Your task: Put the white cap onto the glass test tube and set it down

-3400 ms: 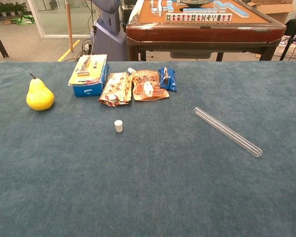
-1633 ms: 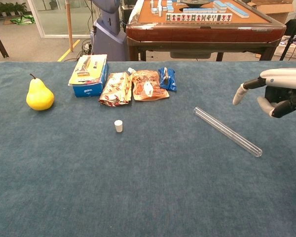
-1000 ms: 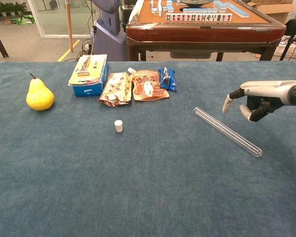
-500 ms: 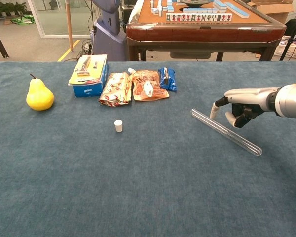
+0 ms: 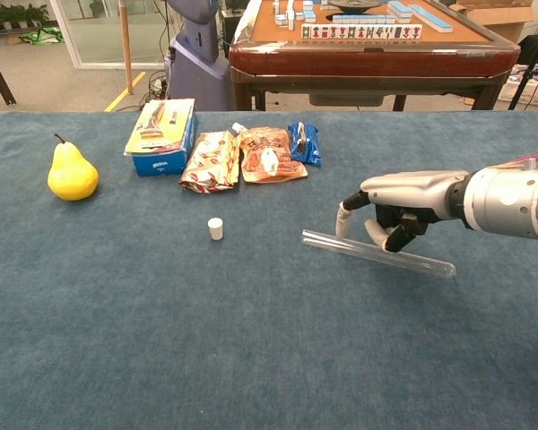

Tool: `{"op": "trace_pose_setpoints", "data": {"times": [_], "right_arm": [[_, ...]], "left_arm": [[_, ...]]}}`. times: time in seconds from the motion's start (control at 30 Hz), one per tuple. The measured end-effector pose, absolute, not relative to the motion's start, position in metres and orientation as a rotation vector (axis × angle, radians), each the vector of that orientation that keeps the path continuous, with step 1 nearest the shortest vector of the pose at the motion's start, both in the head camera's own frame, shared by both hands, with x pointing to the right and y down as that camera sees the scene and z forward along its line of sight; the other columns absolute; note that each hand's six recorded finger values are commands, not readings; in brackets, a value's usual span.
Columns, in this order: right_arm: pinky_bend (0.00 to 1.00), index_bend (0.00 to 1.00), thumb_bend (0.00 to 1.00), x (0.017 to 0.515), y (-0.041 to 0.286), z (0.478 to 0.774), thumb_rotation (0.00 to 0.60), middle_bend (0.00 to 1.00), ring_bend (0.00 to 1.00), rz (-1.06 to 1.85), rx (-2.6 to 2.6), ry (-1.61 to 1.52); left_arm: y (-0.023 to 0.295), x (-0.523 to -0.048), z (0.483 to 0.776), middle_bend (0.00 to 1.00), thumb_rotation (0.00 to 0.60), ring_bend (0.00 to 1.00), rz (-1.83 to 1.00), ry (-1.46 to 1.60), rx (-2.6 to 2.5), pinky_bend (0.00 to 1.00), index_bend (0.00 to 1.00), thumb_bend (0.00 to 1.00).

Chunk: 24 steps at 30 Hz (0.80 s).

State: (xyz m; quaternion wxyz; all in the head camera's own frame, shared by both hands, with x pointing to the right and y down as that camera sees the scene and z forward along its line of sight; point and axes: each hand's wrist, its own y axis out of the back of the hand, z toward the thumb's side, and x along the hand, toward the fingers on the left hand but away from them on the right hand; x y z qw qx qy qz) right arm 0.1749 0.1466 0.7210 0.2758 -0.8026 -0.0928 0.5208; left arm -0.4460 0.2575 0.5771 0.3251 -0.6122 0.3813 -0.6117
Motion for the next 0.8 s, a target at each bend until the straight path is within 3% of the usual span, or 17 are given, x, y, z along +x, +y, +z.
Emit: {"op": "trace_pose_setpoints", "data": {"times": [0.07,0.17,0.23,0.3,0.37,0.8], "right_arm": [[1.00,0.31,0.81,0.174,0.148,0.717,0.600,1.00,1.00,1.384,-2.146,-0.259],[1.00,0.31,0.39,0.178,0.145,0.713,0.600,1.00,1.00,1.371,-2.103,-0.294],[1.00,0.31,0.16,0.181,0.142,0.710,0.600,1.00,1.00,1.364,-2.063,-0.323],[1.00,0.31,0.04,0.186,0.140,0.707,0.600,1.00,1.00,1.360,-2.011,-0.360],[1.00,0.31,0.00,0.192,0.141,0.705,0.600,1.00,1.00,1.365,-1.963,-0.392],[1.00,0.31,0.00,0.196,0.159,0.712,0.600,1.00,1.00,1.367,-1.917,-0.416]], "left_arm": [[0.258,-0.446,0.577,0.00,0.600,0.02,-1.602,1.001,-1.607,0.14,0.00,0.31],[0.258,-0.447,0.576,0.00,0.600,0.02,-1.599,1.002,-1.609,0.14,0.00,0.31],[0.259,-0.447,0.576,0.00,0.600,0.02,-1.598,1.005,-1.612,0.14,0.00,0.31],[0.259,-0.447,0.576,0.00,0.600,0.02,-1.596,1.006,-1.614,0.14,0.00,0.31],[0.259,-0.447,0.576,0.00,0.600,0.02,-1.592,1.006,-1.616,0.14,0.00,0.31],[0.262,-0.448,0.574,0.00,0.600,0.02,-1.589,1.014,-1.622,0.14,0.00,0.31]]}}
